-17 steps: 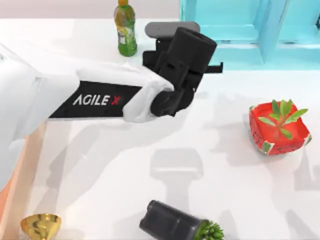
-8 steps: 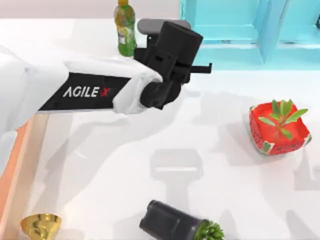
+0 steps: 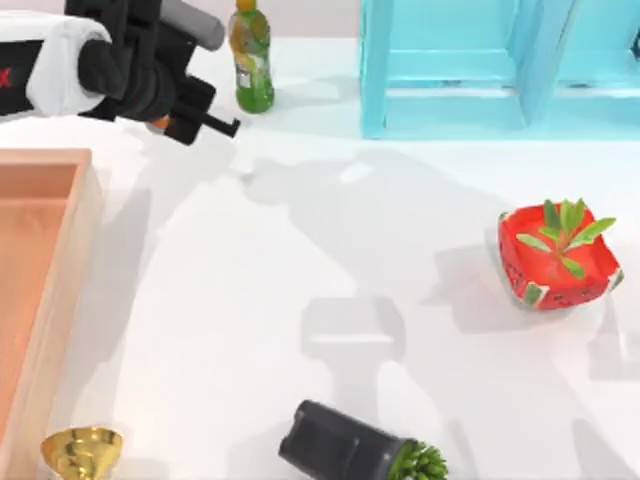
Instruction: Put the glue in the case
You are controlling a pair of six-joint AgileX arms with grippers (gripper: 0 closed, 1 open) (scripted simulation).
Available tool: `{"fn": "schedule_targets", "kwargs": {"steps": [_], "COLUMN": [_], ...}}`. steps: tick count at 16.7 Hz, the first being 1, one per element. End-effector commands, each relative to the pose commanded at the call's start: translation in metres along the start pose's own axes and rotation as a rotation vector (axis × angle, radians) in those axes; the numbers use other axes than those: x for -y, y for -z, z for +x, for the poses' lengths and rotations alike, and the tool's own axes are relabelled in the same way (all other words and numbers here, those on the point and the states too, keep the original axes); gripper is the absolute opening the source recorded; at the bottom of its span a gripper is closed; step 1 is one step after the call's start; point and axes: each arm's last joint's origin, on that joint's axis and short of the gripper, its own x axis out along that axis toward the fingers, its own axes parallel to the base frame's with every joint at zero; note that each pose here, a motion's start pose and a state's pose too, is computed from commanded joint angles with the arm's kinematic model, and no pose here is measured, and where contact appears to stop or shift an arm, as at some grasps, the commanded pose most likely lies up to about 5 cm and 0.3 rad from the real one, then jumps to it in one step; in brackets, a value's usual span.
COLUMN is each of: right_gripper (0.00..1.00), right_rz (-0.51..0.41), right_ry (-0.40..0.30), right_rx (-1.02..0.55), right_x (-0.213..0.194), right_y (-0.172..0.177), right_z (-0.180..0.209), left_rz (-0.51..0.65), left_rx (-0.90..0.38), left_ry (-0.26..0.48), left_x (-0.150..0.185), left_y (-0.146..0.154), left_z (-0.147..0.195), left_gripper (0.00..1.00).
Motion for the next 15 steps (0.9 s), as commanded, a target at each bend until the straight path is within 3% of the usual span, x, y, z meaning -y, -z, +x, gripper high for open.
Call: {"fn": "schedule_targets", "kwargs": {"steps": [4, 8, 11, 15], "right_gripper": [1.00, 1.00, 1.00, 1.00], "right_rz": [0.000, 0.000, 0.000, 0.000], "right_ry": [0.000, 0.000, 0.000, 0.000], "right_rx": [0.000, 0.000, 0.000, 0.000], "right_x": [0.000, 0.000, 0.000, 0.000], "right_y": [0.000, 0.000, 0.000, 0.000], "right_z": [0.000, 0.000, 0.000, 0.000], "left_rz": [0.197, 0.295, 0.272, 0.153], "left_rx": [-0.052, 0.015, 0.145, 0.337], "left_ry": [0.181, 0.375, 0.465, 0.487], "left_x": [-0.102, -0.177, -0.207, -0.212], "left_y": [0.047, 0.125, 0.189, 0.257], "left_z": [-0.029, -0.069, -0.105, -0.145], "left_gripper": [0.00, 0.00, 0.00, 0.00]}}
